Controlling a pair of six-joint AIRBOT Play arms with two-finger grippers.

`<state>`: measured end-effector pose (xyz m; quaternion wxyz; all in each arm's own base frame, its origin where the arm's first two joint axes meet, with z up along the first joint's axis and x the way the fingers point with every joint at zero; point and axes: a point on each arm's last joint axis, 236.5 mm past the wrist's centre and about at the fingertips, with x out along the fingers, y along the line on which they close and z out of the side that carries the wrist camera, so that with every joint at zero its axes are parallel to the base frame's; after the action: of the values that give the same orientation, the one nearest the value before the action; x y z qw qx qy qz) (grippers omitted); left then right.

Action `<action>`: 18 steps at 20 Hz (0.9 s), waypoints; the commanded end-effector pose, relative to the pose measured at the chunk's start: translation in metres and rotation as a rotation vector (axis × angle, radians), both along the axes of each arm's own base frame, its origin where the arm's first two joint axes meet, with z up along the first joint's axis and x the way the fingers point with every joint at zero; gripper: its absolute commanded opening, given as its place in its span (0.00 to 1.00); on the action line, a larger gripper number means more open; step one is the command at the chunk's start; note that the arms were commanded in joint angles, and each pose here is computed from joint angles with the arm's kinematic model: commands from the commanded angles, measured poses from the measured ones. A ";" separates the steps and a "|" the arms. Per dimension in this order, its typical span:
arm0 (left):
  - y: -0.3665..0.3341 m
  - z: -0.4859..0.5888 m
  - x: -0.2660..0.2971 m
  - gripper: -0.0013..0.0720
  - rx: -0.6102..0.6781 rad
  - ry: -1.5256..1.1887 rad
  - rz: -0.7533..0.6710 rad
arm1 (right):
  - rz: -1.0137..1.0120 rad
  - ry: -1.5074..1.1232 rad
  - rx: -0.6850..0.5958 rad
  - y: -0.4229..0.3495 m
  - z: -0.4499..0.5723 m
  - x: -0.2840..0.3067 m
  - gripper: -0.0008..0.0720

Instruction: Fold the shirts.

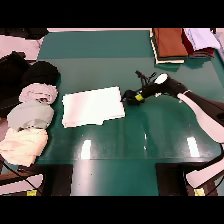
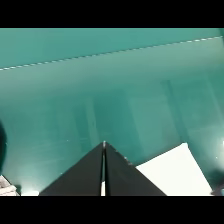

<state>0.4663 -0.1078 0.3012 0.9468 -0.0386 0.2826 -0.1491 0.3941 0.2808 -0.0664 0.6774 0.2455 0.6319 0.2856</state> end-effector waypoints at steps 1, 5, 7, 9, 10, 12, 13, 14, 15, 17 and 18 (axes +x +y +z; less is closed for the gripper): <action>-0.004 0.001 -0.001 0.05 -0.008 -0.001 -0.011 | 0.025 0.038 0.064 0.047 -0.018 0.001 0.79; -0.014 0.003 -0.004 0.05 -0.049 0.007 -0.039 | 0.085 -0.073 0.075 0.095 -0.007 0.017 0.14; -0.020 0.002 -0.005 0.05 -0.049 0.007 -0.051 | 0.072 -0.179 0.052 0.093 0.013 0.035 0.03; -0.037 -0.006 -0.010 0.05 -0.042 0.024 -0.088 | 0.048 -0.311 0.000 0.067 0.046 0.059 0.03; -0.047 -0.012 -0.012 0.05 -0.031 0.034 -0.115 | 0.035 -0.360 -0.040 0.042 0.063 0.071 0.03; -0.068 -0.024 -0.019 0.05 -0.022 0.057 -0.162 | -0.026 -0.403 -0.113 -0.020 0.091 0.087 0.03; -0.077 -0.029 -0.022 0.05 -0.020 0.065 -0.181 | -0.074 -0.413 -0.142 -0.055 0.102 0.091 0.03; -0.085 -0.032 -0.025 0.05 -0.017 0.072 -0.199 | -0.139 -0.418 -0.173 -0.096 0.110 0.093 0.03; -0.091 -0.034 -0.027 0.05 -0.017 0.074 -0.211 | -0.201 -0.424 -0.211 -0.137 0.116 0.091 0.03; -0.097 -0.034 -0.030 0.05 -0.018 0.074 -0.226 | -0.350 -0.431 -0.318 -0.232 0.124 0.078 0.03; -0.098 -0.034 -0.030 0.05 -0.018 0.073 -0.228 | -0.430 -0.431 -0.363 -0.276 0.129 0.069 0.03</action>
<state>0.4401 -0.1954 0.2704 0.9157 -0.0247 0.3166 -0.2461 0.4849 0.1156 0.0505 0.8466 0.1868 0.4684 0.1702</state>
